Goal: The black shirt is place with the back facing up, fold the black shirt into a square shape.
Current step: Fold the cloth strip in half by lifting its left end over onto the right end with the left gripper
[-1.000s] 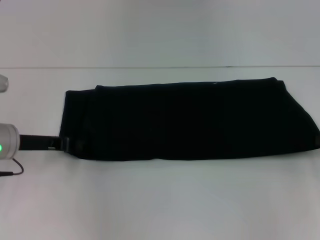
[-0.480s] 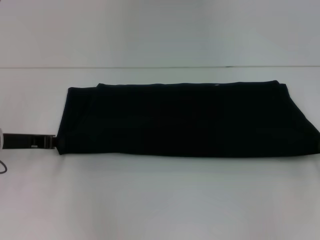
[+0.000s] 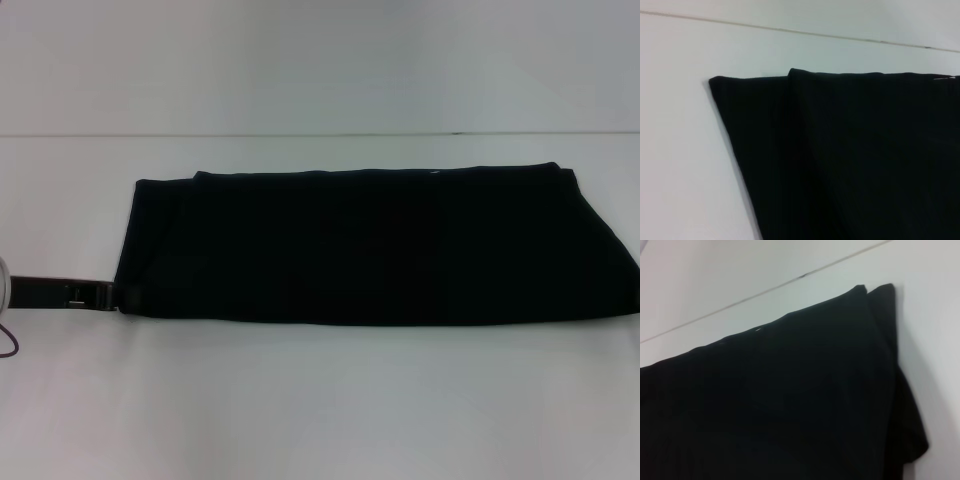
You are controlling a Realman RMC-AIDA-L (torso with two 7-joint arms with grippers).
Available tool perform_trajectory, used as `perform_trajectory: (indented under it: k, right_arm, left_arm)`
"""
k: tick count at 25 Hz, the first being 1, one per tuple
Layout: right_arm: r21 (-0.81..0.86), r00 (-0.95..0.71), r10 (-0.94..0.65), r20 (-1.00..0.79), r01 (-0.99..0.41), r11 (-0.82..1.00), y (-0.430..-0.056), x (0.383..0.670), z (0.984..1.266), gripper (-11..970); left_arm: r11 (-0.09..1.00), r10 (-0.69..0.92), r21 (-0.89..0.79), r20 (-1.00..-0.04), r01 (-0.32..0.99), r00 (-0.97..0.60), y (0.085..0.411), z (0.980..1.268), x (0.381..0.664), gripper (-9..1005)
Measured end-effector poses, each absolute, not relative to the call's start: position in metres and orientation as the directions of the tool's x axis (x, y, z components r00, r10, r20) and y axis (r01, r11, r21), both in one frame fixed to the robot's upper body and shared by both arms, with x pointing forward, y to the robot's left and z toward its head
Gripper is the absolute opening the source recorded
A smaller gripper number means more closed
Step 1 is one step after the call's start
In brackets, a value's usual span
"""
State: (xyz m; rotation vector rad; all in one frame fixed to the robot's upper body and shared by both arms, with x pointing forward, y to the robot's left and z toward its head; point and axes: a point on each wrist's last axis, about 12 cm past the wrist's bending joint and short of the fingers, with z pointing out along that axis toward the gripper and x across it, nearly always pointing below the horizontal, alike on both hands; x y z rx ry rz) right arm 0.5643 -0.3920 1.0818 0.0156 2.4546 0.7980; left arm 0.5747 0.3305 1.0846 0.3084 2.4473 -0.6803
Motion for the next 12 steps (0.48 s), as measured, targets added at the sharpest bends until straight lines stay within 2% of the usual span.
perform_trajectory:
  k: [8, 11, 12]
  right_arm:
    - [0.550, -0.846, 0.161, -0.508, -0.174, 0.817, -0.3909, 0.5653, 1.0880, 40]
    - [0.544, -0.842, 0.161, -0.515, -0.176, 0.820, -0.3920, 0.5651, 1.0900, 142]
    - [0.544, -0.840, 0.162, -0.518, -0.177, 0.820, -0.3926, 0.5650, 1.0908, 176]
  left_arm:
    - [0.835, 0.078, -0.402, -0.589, 0.375, -0.805, 0.3274, 1.0870, 0.5763, 6]
    - [0.847, 0.044, -0.403, -0.595, 0.345, -0.803, 0.3320, 1.0890, 0.5780, 7]
    - [0.852, 0.027, -0.405, -0.598, 0.331, -0.801, 0.3342, 1.0900, 0.5785, 39]
